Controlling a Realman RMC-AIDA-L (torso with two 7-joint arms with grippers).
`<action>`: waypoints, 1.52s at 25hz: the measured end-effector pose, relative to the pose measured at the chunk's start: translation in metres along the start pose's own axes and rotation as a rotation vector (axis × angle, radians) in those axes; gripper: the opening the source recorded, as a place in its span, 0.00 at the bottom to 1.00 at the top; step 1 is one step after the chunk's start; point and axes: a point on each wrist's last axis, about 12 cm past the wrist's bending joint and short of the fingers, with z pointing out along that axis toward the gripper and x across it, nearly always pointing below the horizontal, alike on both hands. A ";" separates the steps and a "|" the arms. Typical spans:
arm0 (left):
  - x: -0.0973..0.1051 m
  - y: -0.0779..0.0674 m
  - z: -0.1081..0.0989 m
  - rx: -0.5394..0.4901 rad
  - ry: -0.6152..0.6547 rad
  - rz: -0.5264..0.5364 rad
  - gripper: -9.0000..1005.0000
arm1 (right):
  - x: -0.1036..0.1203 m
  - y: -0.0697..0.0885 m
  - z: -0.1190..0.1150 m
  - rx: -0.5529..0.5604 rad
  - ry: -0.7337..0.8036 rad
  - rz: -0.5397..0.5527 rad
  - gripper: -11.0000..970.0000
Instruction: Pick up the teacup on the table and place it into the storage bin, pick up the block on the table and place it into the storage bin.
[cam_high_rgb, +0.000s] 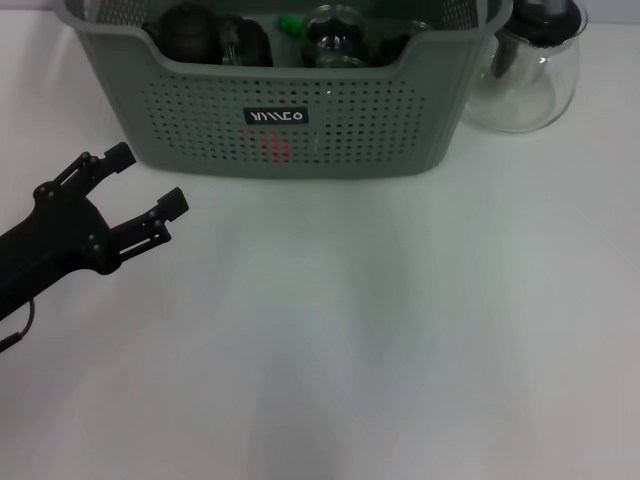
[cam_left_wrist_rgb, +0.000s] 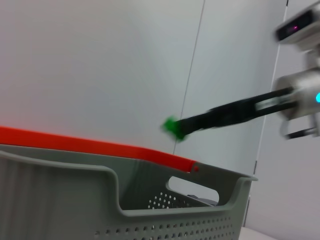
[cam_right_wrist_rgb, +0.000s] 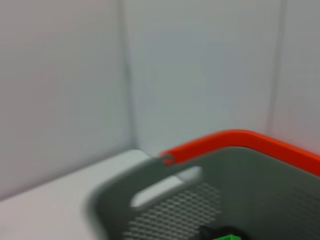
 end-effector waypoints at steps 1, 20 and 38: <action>0.000 0.000 0.000 -0.001 0.001 -0.001 0.94 | 0.000 -0.005 0.014 0.029 0.015 0.007 0.15; 0.000 0.003 0.003 -0.010 0.003 -0.001 0.94 | -0.009 -0.024 0.042 0.187 -0.040 -0.069 0.40; -0.025 0.010 0.018 0.342 0.251 0.030 0.94 | 0.193 0.010 -0.160 -0.224 -0.362 -0.161 0.97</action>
